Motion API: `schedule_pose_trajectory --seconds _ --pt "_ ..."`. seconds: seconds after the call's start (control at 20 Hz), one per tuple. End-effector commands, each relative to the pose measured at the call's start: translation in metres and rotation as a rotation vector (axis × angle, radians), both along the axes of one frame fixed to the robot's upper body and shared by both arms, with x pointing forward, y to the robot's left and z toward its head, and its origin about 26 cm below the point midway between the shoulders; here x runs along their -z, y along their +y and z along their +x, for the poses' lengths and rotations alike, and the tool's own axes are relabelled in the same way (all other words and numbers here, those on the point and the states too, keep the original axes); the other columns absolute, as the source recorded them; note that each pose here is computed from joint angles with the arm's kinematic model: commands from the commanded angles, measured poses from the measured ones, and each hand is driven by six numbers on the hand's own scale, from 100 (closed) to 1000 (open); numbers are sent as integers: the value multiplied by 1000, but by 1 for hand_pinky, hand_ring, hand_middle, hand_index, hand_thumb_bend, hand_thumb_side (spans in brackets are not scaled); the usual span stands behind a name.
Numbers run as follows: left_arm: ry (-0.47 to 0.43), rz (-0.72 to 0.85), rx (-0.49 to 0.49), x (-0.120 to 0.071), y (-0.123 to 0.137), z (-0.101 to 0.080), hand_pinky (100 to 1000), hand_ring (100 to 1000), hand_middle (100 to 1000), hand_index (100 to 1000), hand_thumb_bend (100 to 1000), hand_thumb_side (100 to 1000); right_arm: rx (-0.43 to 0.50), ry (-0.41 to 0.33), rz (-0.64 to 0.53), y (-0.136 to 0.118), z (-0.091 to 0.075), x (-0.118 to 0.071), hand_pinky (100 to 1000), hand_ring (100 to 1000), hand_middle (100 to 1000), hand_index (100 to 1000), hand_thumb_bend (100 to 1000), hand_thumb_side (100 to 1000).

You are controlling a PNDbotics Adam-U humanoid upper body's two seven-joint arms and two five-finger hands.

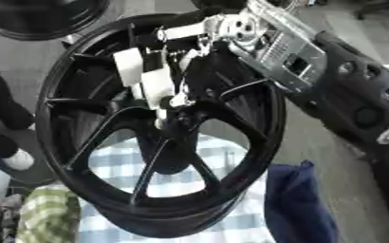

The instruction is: Pull the pin out of the wheel hub.

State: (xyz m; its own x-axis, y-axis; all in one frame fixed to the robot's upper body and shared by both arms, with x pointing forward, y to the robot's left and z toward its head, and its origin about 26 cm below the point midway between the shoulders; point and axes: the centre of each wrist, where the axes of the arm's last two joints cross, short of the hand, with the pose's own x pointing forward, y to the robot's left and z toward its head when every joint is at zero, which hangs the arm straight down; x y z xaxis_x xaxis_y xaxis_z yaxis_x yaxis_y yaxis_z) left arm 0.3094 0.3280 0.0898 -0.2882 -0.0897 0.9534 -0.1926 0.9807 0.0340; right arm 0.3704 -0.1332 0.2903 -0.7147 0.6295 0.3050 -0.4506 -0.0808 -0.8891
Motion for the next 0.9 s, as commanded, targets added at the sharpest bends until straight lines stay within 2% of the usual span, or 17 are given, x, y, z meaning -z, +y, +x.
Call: schedule_pose_trajectory --seconds 0.05,0.35,0.6,0.75,0.9 --pt "-22 23 4 -8 2 -1 758 736 721 689 100 849 8 -64 24 -9 -8 -25 710 467 440 585 285 100" --pt "-22 25 9 -8 2 -1 758 737 723 689 100 852 16 -90 70 -19 -21 -41 709 464 435 583 270 100" --pt "-22 25 11 -8 2 -1 759 738 724 689 100 854 51 -135 179 -39 -35 -59 715 464 432 584 240 100" --pt "-27 24 8 -9 3 -1 759 739 725 689 100 853 131 -189 287 -73 -46 -69 720 464 431 585 223 100" --pt "-35 22 5 -11 3 0 759 739 726 689 100 853 279 -245 400 -118 -57 -68 724 464 430 586 207 100"
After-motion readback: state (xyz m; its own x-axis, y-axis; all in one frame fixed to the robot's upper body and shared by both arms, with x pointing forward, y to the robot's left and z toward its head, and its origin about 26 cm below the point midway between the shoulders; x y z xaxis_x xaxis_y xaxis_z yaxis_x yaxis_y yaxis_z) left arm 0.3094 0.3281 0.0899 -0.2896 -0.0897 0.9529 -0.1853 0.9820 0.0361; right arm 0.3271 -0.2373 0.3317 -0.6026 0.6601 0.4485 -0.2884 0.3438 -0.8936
